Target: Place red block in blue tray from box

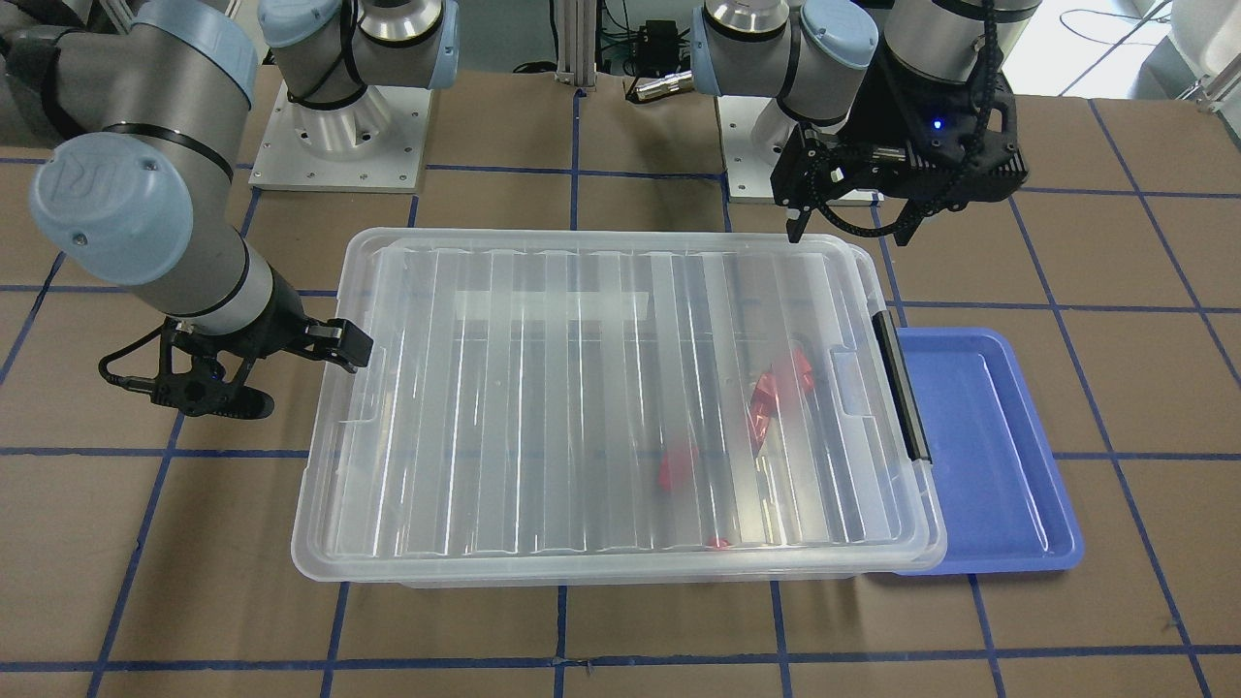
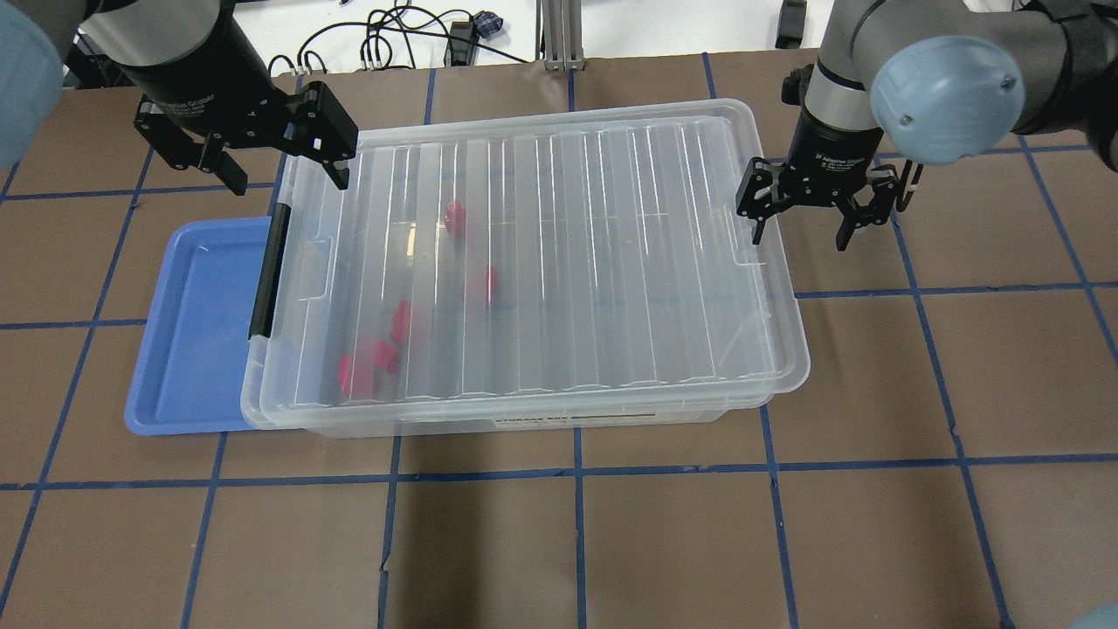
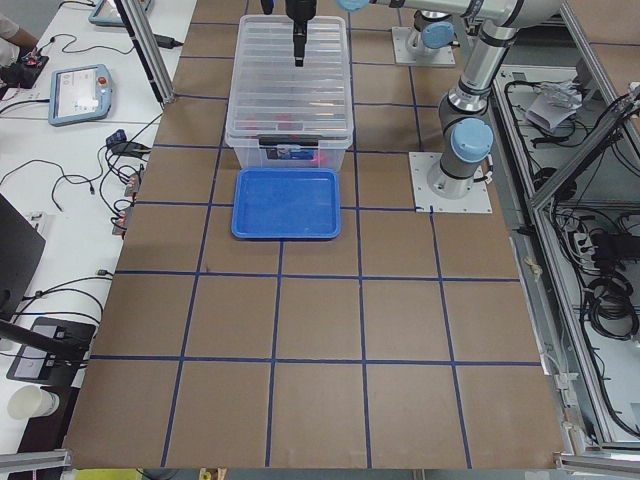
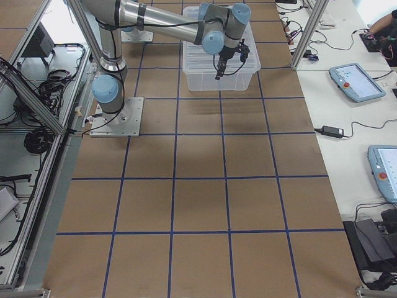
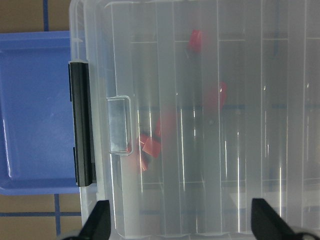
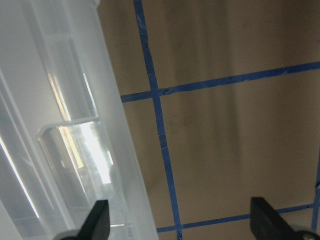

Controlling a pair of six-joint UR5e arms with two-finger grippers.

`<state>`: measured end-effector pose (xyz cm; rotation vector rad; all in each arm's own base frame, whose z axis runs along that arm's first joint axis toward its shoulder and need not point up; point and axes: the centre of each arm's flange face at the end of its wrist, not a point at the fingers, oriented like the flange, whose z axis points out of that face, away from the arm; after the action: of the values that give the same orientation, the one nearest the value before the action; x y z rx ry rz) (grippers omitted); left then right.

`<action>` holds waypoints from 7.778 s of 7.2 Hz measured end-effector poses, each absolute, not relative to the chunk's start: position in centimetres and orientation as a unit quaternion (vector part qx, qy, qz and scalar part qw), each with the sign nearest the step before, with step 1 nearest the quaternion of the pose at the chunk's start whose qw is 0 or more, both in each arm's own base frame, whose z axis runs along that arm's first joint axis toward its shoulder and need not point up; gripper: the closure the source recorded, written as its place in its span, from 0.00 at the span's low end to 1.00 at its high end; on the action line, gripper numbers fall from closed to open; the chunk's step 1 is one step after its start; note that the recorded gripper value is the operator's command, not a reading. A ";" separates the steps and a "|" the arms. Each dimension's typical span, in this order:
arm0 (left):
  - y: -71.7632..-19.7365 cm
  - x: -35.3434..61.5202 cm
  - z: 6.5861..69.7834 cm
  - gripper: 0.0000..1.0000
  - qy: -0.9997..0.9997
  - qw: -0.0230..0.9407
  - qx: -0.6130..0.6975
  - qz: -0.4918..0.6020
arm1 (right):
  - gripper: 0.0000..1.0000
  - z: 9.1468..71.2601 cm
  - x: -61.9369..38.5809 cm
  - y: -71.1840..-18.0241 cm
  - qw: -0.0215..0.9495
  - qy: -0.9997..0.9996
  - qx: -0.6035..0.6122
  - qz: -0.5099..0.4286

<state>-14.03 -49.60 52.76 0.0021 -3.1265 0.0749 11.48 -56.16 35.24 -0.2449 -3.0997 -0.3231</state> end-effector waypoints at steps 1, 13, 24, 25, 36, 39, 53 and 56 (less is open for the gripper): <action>-49.6 -14.0 52.8 0.00 -1.000 0.007 0.001 0.024 | 0.00 35.0 11.4 -56.3 0.008 -0.991 -0.079 -0.105; -49.7 -14.1 52.7 0.00 -1.000 0.006 0.001 0.023 | 0.00 35.0 1.8 -57.8 0.018 -0.993 -0.054 -0.101; -50.6 -14.1 52.4 0.00 -1.000 0.003 0.001 0.014 | 0.00 35.7 -7.3 -57.9 0.049 -0.995 0.021 -0.089; -50.7 -14.1 51.3 0.00 -1.000 0.003 0.003 -0.006 | 0.00 35.7 -7.6 -57.9 0.049 -0.994 0.026 -0.090; -51.6 -14.2 25.9 0.00 -0.998 0.008 -0.062 0.017 | 0.00 35.9 -9.5 -57.9 0.061 -0.994 0.036 -0.084; -52.2 -14.1 21.1 0.07 -0.997 0.007 -0.065 0.031 | 0.00 36.3 -9.5 -58.0 0.064 -0.994 0.035 -0.078; -54.2 -14.5 34.0 0.85 -0.999 0.005 -0.032 0.036 | 0.00 48.5 -5.1 -53.3 0.043 -0.997 0.039 -0.058; -55.4 -8.2 42.0 0.86 -1.000 0.009 0.026 0.015 | 0.00 48.0 -5.1 -53.2 0.042 -0.996 0.039 -0.064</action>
<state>-8.15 -55.43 42.04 0.0812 -3.1218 0.0484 -5.08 -53.16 48.00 0.1196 -3.0491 -0.1963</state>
